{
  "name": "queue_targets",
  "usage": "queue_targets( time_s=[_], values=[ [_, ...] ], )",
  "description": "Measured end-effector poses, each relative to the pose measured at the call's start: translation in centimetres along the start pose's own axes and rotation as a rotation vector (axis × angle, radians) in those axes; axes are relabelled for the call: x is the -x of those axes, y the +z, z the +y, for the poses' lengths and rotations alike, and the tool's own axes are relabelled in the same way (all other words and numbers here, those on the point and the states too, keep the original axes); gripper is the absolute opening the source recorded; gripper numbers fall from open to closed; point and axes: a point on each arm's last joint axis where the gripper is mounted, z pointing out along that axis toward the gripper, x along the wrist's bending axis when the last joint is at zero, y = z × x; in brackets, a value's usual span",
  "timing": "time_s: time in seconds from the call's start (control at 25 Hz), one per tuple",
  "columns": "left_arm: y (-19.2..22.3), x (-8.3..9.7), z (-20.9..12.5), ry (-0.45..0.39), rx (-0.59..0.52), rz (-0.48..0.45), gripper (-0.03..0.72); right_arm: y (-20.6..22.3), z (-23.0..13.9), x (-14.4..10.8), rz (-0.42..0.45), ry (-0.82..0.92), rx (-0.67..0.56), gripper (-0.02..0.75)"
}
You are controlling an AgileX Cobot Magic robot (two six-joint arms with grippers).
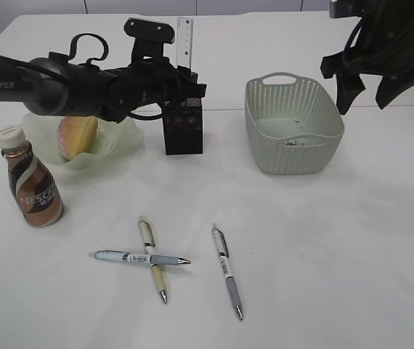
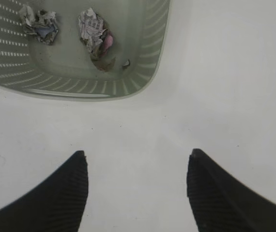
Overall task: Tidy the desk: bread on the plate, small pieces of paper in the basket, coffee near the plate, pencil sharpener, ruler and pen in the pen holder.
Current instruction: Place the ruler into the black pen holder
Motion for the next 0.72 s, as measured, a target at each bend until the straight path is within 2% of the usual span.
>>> queue_targets(
  time_s=[0.52, 0.64, 0.72],
  values=[
    [0.00, -0.13, -0.48, -0.039, -0.048, 0.015, 0.286, 0.00, 0.00, 0.00, 0.000, -0.001, 0.000, 0.470],
    [-0.01, -0.16, -0.60, -0.051, -0.061, 0.019, 0.322, 0.00, 0.00, 0.00, 0.000, -0.001, 0.000, 0.471],
    [-0.02, -0.21, -0.75, -0.077, -0.077, 0.026, 0.380, 0.00, 0.00, 0.00, 0.000, -0.001, 0.000, 0.470]
  ],
)
